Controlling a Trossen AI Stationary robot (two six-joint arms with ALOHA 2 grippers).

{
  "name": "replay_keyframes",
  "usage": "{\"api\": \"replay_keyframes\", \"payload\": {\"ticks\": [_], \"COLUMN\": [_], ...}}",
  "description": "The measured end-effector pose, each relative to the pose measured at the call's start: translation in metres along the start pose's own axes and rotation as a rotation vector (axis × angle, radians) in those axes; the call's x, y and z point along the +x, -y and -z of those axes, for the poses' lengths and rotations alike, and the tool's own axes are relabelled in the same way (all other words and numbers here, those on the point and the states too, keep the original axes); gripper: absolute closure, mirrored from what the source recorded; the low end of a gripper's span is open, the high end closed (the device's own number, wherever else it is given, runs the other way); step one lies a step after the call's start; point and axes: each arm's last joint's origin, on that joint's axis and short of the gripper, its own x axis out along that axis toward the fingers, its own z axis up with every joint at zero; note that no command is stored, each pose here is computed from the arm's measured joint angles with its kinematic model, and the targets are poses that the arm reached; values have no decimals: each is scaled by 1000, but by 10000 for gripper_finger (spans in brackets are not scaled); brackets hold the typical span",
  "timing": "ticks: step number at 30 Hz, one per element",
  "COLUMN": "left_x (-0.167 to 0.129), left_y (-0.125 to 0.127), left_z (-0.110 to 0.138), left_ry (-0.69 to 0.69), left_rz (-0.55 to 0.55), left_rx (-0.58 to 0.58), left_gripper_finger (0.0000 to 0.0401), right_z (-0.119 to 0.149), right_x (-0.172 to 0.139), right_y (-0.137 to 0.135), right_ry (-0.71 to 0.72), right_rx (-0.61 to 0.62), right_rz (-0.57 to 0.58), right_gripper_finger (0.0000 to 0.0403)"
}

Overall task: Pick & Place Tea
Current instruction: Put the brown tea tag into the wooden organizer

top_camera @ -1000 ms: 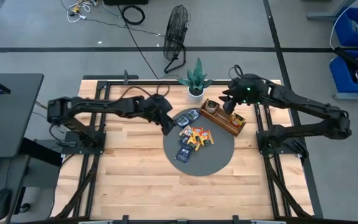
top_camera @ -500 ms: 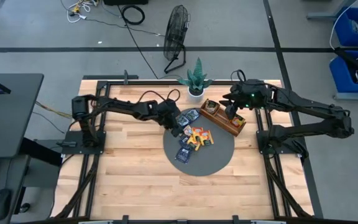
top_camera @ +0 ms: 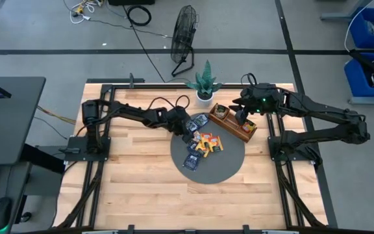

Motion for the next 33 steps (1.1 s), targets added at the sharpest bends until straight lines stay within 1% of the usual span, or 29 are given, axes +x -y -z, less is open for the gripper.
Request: {"api": "replay_keyframes", "payload": {"ticks": [2,5,12,15,22,33], "left_x": [2,3,5,5,4,4], "left_y": [0,-1,-3,-2,1,1], "left_z": [-1,0,1,0,-2,-2], "left_ry": [14,1,-7,-1,-8,-8], "left_rz": [10,6,8,19,76,76], "left_rx": [-10,-42,-158,-187,-180,-177], "left_gripper_finger": [158,158,158,158,158,158], "right_z": [0,0,-1,-1,-1,-1], "right_x": [0,0,0,0,0,0], "right_y": [0,0,0,0,0,0], "right_ry": [0,0,6,6,6,6], "right_rx": [0,0,1,1,1,1], "right_rz": [-3,-3,-8,-8,-8,-8], "right_gripper_finger": [238,238,238,238,238,238]}}
